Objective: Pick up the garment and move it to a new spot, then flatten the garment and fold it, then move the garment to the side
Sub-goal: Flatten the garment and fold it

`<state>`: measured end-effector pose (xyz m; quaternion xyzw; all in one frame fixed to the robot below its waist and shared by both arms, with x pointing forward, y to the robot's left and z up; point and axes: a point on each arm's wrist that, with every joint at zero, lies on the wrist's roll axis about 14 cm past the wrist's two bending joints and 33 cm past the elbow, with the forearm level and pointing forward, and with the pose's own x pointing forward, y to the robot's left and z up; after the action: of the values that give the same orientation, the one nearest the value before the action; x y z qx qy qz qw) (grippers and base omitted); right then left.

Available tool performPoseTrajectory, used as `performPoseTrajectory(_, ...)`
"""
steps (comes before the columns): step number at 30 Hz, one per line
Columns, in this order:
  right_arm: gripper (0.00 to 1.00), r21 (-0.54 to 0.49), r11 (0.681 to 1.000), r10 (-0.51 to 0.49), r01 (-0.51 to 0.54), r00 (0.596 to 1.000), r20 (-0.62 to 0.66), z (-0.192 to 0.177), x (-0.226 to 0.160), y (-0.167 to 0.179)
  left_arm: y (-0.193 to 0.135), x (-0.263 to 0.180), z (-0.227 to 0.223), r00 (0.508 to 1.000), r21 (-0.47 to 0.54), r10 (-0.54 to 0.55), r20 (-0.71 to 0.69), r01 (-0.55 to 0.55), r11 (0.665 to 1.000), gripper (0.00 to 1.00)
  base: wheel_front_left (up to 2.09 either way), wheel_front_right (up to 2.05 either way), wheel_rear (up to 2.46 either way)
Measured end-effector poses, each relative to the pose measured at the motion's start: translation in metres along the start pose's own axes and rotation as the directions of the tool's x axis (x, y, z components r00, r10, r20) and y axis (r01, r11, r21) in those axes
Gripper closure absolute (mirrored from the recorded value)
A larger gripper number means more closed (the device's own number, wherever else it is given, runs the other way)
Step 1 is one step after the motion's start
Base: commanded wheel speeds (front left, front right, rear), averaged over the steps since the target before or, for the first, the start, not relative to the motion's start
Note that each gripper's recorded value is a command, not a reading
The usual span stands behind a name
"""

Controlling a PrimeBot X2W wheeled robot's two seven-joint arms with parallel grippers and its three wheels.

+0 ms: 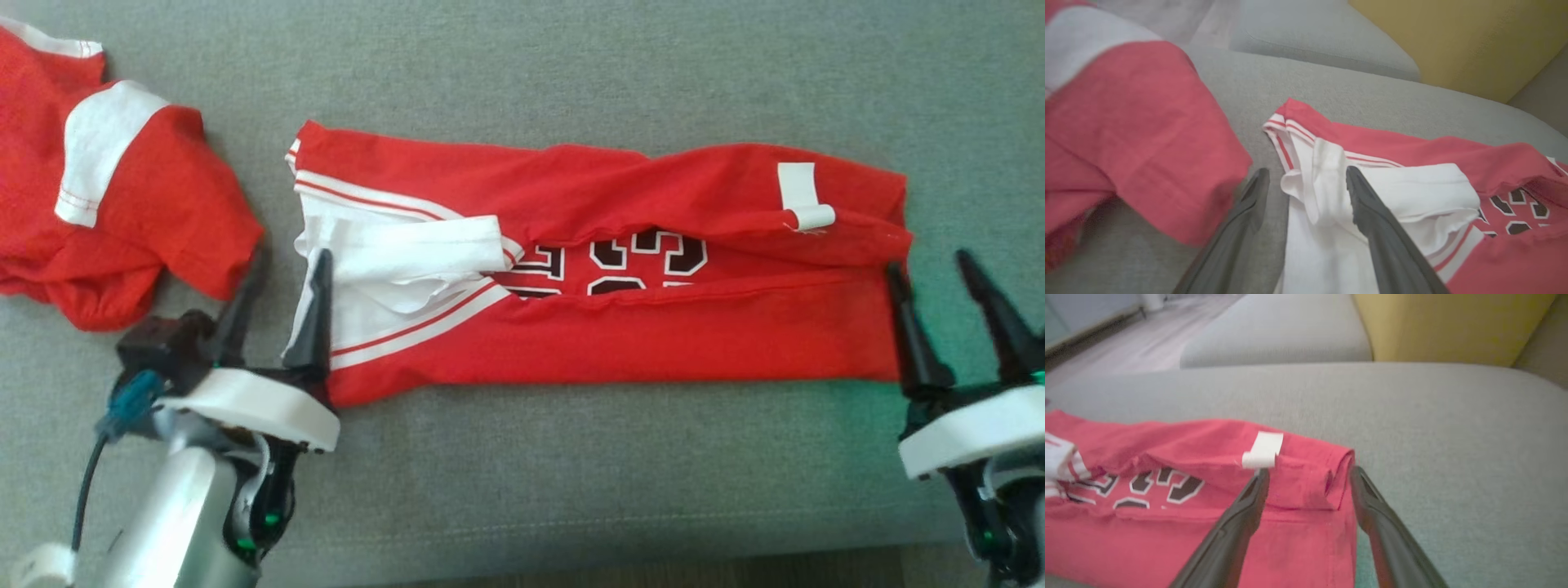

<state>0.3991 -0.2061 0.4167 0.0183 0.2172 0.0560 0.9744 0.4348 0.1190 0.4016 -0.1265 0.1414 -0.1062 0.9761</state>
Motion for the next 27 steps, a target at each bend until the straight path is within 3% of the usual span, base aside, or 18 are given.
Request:
performPoseTrajectory(5,0.00,0.039,0.997,-0.067,0.061,0.983,0.172,0.039,-0.014,-0.006,0.000,-0.007,0.031,0.992,0.068,0.025,0.122,-0.034,0.997,0.00,0.00,0.00,0.00)
performPoseTrajectory(13,0.00,0.029,0.997,-0.074,0.068,0.954,0.291,0.074,-0.038,0.007,-0.008,-0.032,0.078,0.959,0.118,0.043,0.279,-0.078,0.990,0.00,0.00,0.00,0.00)
performPoseTrajectory(27,0.00,0.044,0.999,-0.028,0.015,0.951,0.307,0.078,-0.041,0.026,-0.009,-0.050,0.085,0.953,0.138,0.065,0.297,-0.110,0.984,0.00,0.00,0.00,0.00)
